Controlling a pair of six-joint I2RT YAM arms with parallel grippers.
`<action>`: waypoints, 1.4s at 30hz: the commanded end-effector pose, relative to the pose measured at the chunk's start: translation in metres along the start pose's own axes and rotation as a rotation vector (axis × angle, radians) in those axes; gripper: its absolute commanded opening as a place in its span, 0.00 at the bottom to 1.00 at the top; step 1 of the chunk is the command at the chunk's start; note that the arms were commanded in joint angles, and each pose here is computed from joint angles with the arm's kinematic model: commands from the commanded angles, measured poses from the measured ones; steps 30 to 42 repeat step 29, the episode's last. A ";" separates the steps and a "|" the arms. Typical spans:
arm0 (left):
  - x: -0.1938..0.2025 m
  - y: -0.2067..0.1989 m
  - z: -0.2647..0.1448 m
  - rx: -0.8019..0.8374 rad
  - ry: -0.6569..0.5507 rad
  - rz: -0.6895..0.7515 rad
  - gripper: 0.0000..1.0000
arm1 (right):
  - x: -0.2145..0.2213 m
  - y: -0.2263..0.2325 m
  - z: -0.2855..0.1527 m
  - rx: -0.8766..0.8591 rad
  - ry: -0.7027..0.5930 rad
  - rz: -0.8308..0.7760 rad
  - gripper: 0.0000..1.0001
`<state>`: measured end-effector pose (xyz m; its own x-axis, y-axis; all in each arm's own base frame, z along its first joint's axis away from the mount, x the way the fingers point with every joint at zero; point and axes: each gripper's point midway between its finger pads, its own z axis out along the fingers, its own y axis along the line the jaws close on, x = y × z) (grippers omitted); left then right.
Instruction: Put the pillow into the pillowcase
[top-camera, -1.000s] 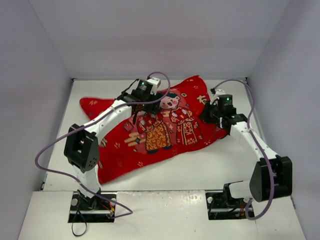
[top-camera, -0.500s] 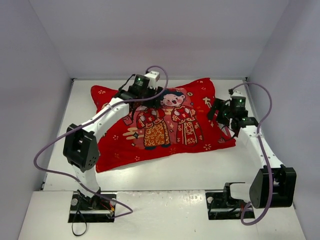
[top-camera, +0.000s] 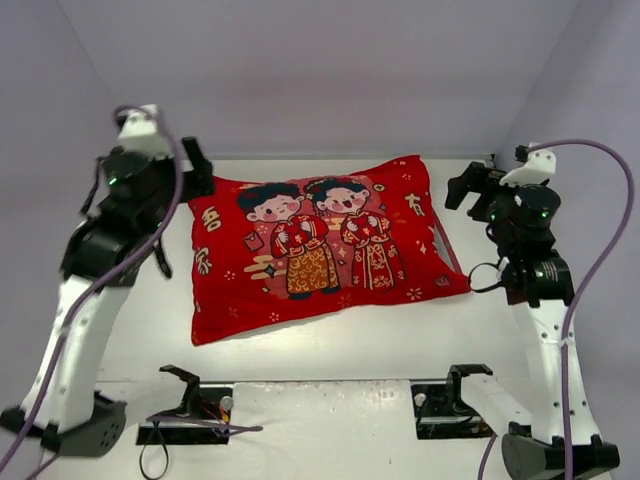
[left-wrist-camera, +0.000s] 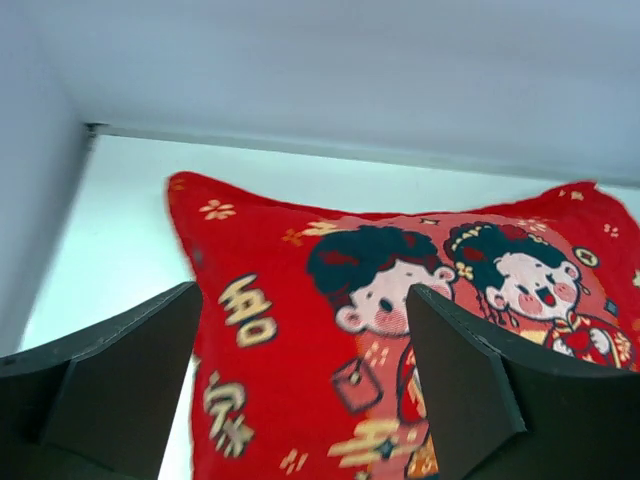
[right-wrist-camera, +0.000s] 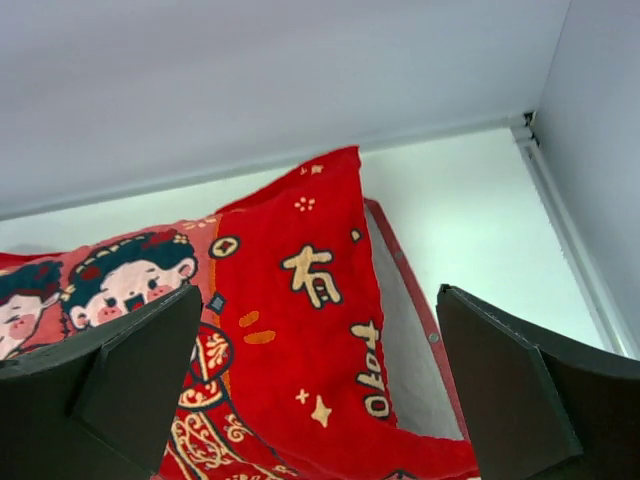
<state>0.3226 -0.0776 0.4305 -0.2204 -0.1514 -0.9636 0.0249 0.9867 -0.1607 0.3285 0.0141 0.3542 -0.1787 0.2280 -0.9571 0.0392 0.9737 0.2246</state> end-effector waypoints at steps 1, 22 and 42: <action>0.021 0.034 -0.031 -0.108 0.006 -0.006 0.79 | -0.015 0.005 -0.013 -0.022 -0.055 -0.038 1.00; 0.112 0.049 -0.054 -0.114 0.153 -0.100 0.79 | -0.006 0.017 -0.040 -0.018 -0.098 -0.045 1.00; 0.124 0.047 -0.046 -0.116 0.197 -0.079 0.79 | -0.010 0.020 -0.043 -0.024 -0.111 -0.061 1.00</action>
